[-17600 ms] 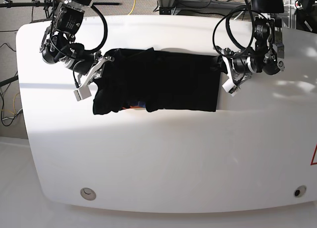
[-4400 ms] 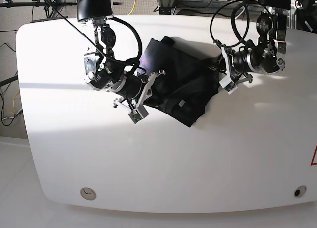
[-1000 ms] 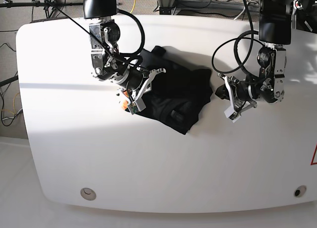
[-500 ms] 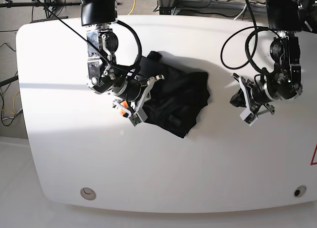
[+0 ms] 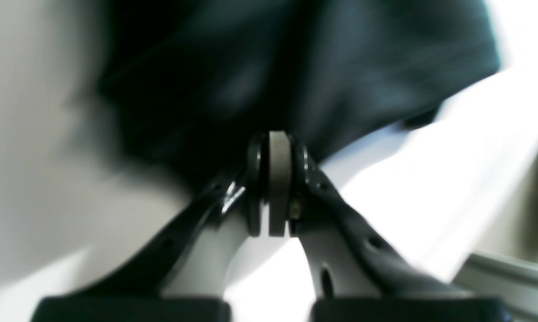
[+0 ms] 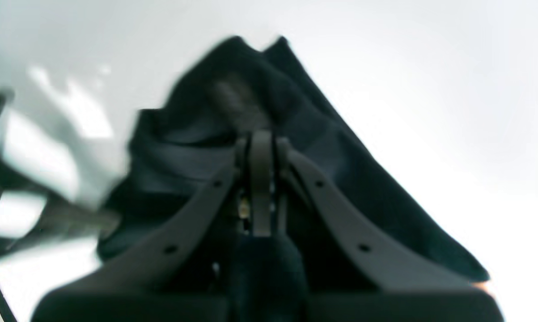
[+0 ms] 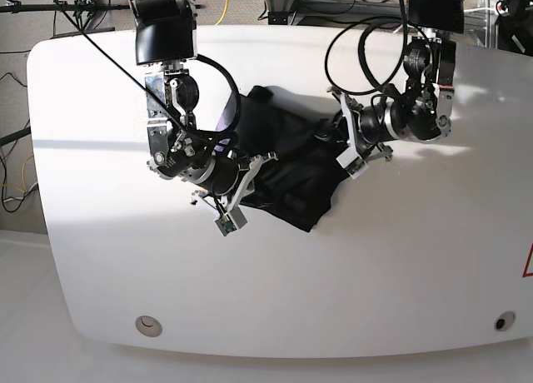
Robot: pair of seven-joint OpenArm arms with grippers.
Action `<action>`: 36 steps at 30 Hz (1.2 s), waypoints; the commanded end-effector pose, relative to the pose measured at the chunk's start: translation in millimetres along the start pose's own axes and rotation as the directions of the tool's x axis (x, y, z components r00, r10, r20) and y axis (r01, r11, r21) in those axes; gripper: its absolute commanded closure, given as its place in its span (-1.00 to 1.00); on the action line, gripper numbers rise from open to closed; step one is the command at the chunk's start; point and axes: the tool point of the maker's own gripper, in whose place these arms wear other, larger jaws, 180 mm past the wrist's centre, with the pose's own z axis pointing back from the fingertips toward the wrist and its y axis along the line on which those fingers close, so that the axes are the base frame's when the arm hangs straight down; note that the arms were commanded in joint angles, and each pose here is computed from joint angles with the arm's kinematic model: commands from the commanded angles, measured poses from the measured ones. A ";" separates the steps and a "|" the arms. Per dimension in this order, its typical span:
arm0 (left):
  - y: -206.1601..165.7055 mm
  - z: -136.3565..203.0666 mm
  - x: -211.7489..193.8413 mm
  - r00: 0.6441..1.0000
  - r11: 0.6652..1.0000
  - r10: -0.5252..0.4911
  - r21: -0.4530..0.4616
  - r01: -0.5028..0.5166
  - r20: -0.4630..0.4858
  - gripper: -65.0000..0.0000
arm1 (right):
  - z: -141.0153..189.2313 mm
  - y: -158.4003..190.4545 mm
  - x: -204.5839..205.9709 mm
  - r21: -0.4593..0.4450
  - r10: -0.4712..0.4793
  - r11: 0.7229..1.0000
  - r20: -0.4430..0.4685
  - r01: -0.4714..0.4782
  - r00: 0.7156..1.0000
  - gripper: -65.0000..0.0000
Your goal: Fold the T-shirt properly
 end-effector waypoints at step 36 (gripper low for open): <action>21.9 -7.5 -32.8 0.993 0.998 0.040 0.042 -0.036 -0.111 0.99 | -12.3 -45.2 -48.6 -0.084 -0.046 0.996 -0.131 0.035 0.990 1.00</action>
